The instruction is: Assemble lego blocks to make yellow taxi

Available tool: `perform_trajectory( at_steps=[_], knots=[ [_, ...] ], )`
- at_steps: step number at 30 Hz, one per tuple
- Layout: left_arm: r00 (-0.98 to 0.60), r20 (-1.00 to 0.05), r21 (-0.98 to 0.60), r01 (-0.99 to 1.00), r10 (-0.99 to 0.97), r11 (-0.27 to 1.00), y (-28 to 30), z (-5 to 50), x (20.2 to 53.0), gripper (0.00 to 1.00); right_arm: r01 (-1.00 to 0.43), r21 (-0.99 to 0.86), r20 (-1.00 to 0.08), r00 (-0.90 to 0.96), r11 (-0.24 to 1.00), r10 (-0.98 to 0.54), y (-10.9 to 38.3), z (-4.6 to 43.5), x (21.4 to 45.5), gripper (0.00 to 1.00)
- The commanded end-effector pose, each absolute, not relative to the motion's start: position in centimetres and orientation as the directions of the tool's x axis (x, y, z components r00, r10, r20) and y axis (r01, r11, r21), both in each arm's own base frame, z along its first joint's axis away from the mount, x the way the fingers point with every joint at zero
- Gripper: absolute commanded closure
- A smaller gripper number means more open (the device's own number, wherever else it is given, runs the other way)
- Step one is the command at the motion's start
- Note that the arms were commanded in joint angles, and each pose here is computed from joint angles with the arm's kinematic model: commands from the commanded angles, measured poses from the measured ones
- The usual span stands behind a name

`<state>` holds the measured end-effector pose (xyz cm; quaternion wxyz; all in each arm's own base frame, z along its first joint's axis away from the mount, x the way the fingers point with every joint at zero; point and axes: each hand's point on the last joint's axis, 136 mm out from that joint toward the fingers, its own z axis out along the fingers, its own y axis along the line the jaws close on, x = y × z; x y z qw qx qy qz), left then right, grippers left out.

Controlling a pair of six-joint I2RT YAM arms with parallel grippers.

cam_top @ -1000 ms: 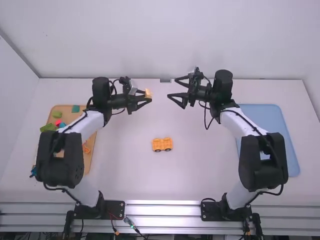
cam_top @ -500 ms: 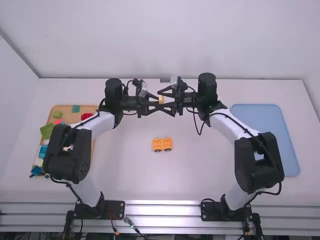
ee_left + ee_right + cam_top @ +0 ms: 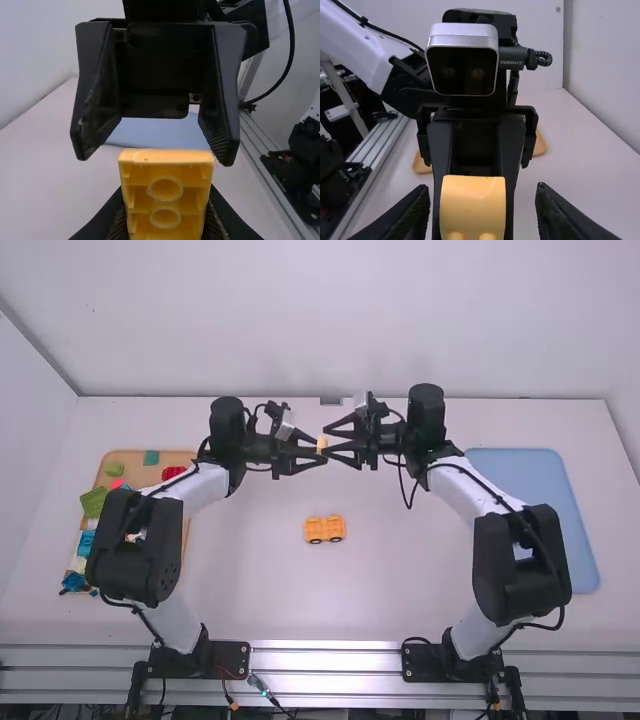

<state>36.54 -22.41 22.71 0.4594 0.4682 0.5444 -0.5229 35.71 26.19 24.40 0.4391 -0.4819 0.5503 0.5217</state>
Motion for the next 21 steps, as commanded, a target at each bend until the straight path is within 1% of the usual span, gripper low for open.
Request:
perform_trajectory(
  at_steps=[1, 5, 7, 9, 11, 12, 13, 14, 16, 17, 18, 19, 20, 21],
  knots=[
    [-0.139, -0.99, -0.139, 0.99, 0.025, -0.005, -22.22, 22.8, 36.24, 0.97, -0.99, 0.137, -0.989, -0.134, -0.038, -0.066, 26.66, 25.14, 35.72, 0.47],
    [-0.134, -0.991, -0.135, 0.991, 0.02, -0.011, -22.44, 23.21, 36.18, 0.97, -0.99, 0.135, -0.989, -0.132, -0.045, -0.066, 26.92, 25.15, 35.52, 0.48],
    [-0.134, -0.991, -0.134, 0.991, 0.02, -0.01, -22.44, 23.21, 36.19, 0.96, -0.99, 0.135, -0.989, -0.133, -0.036, -0.068, 26.88, 25.1, 35.69, 0.52],
    [-0.141, -0.99, -0.141, 0.99, 0.021, 0.009, -22.34, 23.1, 36.53, 0.96, -0.99, 0.134, -0.989, -0.132, -0.035, -0.068, 26.95, 25.09, 35.68, 0.53],
    [-0.145, -0.989, -0.144, 0.989, 0.021, 0.008, -22.28, 23.06, 36.51, 0.94, -0.99, 0.134, -0.989, -0.131, -0.036, -0.068, 26.94, 25.11, 35.68, 0.58],
    [-0.146, -0.989, -0.146, 0.989, 0.022, 0.004, -22.48, 23.05, 36.4, 0.93, -0.991, 0.132, -0.989, -0.129, -0.035, -0.067, 26.93, 25.14, 35.7, 0.64],
    [-0.145, -0.989, -0.145, 0.989, 0.022, 0.004, -22.46, 23.05, 36.41, 0.93, -0.991, 0.131, -0.989, -0.128, -0.035, -0.067, 26.93, 25.15, 35.7, 0.65],
    [-0.142, -0.99, -0.142, 0.99, 0.022, 0.004, -22.46, 23.09, 36.41, 0.92, -0.991, 0.131, -0.989, -0.129, -0.035, -0.067, 26.95, 25.14, 35.69, 0.7],
    [-0.141, -0.99, -0.141, 0.99, 0.022, 0.004, -22.46, 23.09, 36.41, 0.91, -0.991, 0.127, -0.99, -0.124, -0.04, -0.066, 27.11, 25.21, 35.59, 0.71],
    [-0.141, -0.99, -0.141, 0.99, 0.022, 0.004, -22.46, 23.09, 36.41, 0.89, -0.991, 0.126, -0.99, -0.123, -0.044, -0.067, 27.23, 25.2, 35.49, 0.72],
    [-0.142, -0.99, -0.142, 0.99, 0.022, 0.005, -22.46, 23.09, 36.43, 0.86, -0.991, 0.126, -0.99, -0.123, -0.047, -0.067, 27.36, 25.2, 35.4, 0.75],
    [-0.142, -0.99, -0.142, 0.99, 0.022, 0.004, -22.46, 23.09, 36.41, 0.78, -0.991, 0.127, -0.99, -0.124, -0.048, -0.067, 27.42, 25.2, 35.35, 0.76],
    [-0.142, -0.99, -0.142, 0.99, 0.022, 0.004, -22.46, 23.08, 36.41, 0.65, -0.991, 0.127, -0.99, -0.123, -0.048, -0.067, 27.4, 25.2, 35.36, 0.78],
    [-0.143, -0.989, -0.143, 0.99, 0.022, 0.004, -22.48, 23.08, 36.4, 0.43, -0.991, 0.127, -0.99, -0.123, -0.047, -0.067, 27.36, 25.2, 35.4, 0.8]
  ],
)
